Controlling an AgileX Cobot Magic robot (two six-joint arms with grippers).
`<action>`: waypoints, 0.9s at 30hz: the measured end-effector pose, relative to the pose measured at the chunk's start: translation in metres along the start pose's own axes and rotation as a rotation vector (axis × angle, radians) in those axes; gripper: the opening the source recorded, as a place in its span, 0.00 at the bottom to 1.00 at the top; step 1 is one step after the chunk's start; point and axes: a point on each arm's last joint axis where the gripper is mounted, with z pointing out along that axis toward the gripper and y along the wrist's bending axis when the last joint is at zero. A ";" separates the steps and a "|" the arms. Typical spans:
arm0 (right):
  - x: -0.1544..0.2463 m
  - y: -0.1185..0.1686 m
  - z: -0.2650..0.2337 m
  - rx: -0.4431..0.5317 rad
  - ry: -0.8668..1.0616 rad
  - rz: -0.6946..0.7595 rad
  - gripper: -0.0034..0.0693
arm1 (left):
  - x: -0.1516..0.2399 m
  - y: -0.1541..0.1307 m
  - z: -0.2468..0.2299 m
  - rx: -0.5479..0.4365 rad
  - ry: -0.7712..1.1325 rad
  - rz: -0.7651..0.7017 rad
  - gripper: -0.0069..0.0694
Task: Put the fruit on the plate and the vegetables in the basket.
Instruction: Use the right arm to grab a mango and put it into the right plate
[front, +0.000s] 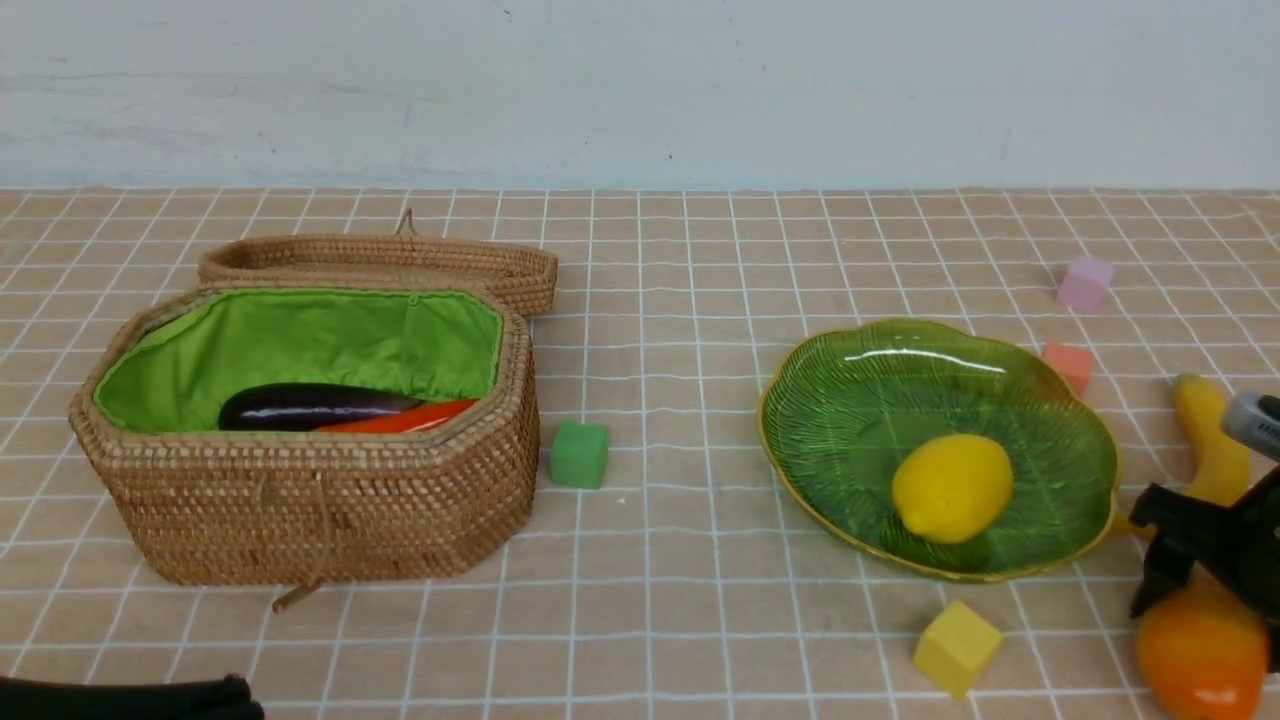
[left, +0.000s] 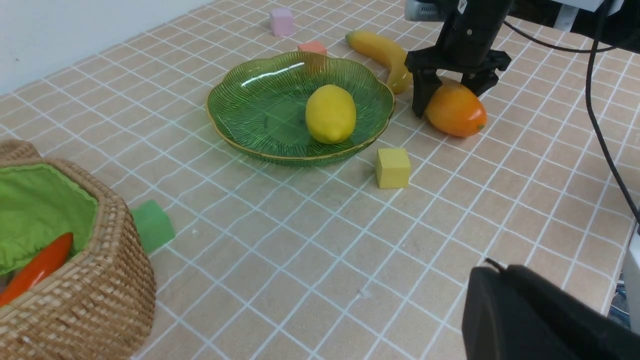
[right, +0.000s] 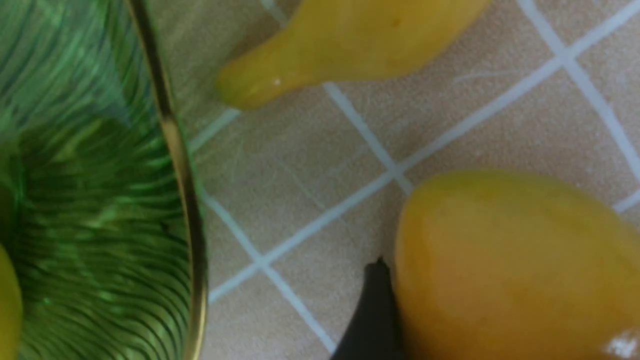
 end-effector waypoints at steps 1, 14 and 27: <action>0.000 0.000 0.000 -0.001 0.004 -0.021 0.83 | 0.000 0.000 0.000 -0.001 0.001 0.002 0.07; 0.007 0.057 -0.086 -0.206 -0.188 -0.258 0.83 | -0.006 0.006 0.002 -0.054 -0.052 -0.005 0.07; -0.052 0.115 -0.049 -0.197 -0.235 -0.465 0.98 | -0.007 0.007 0.003 -0.056 -0.063 -0.015 0.07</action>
